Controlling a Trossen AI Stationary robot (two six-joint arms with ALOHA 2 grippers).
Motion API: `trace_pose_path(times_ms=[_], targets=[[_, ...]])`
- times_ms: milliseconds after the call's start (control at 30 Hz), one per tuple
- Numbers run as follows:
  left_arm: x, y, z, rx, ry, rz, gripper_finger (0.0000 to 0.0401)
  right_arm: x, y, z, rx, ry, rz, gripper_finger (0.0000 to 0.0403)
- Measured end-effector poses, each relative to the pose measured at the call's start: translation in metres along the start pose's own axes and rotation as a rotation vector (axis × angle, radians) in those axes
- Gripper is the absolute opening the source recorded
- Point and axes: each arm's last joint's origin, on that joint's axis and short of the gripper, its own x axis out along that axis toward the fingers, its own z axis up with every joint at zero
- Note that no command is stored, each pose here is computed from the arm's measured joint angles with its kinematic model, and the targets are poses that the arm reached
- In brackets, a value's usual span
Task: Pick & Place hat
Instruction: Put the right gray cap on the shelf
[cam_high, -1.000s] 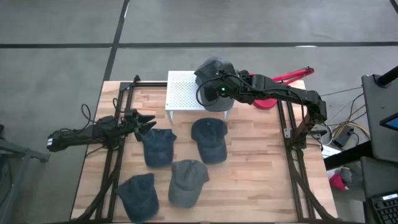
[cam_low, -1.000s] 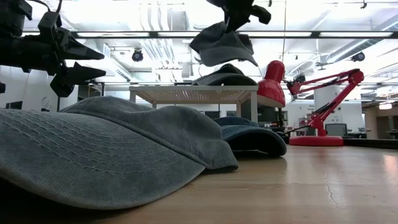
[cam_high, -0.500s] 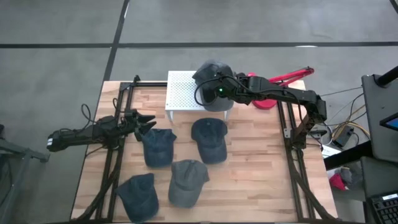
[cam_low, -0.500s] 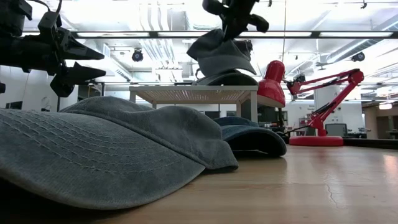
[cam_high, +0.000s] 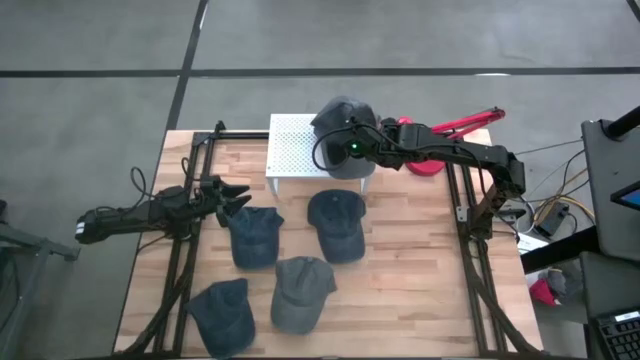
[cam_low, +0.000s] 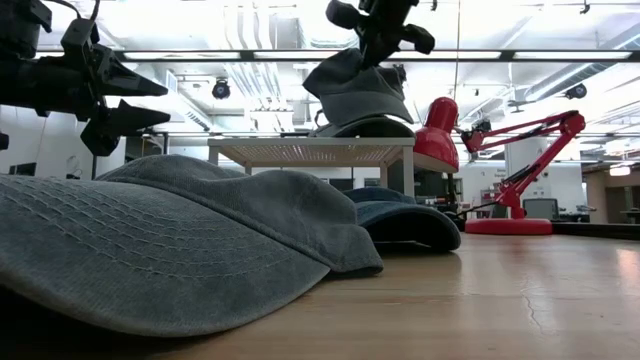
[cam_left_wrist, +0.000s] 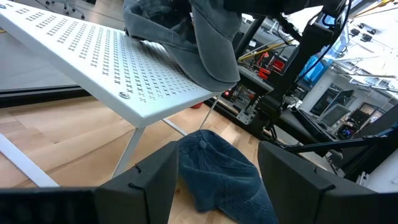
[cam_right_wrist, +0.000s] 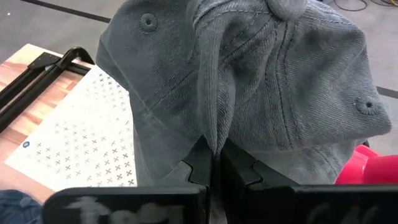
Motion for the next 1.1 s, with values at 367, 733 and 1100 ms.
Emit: trace_pose_path(times_ms=[367, 733, 1100], targets=[[0.0000, 0.0000, 0.0000, 0.000, 0.000, 0.000, 0.0223, 0.0002, -0.0007, 0.0006, 0.091, -0.023, -0.023, 0.0013], [0.0000, 0.0000, 0.0000, 0.000, 0.000, 0.000, 0.0223, 0.0026, -0.0009, -0.0027, 0.088, -0.016, -0.030, 0.0013], [0.0000, 0.0000, 0.0000, 0.000, 0.000, 0.000, 0.0223, 0.0026, -0.0009, -0.0027, 0.088, -0.016, -0.030, 0.0013]])
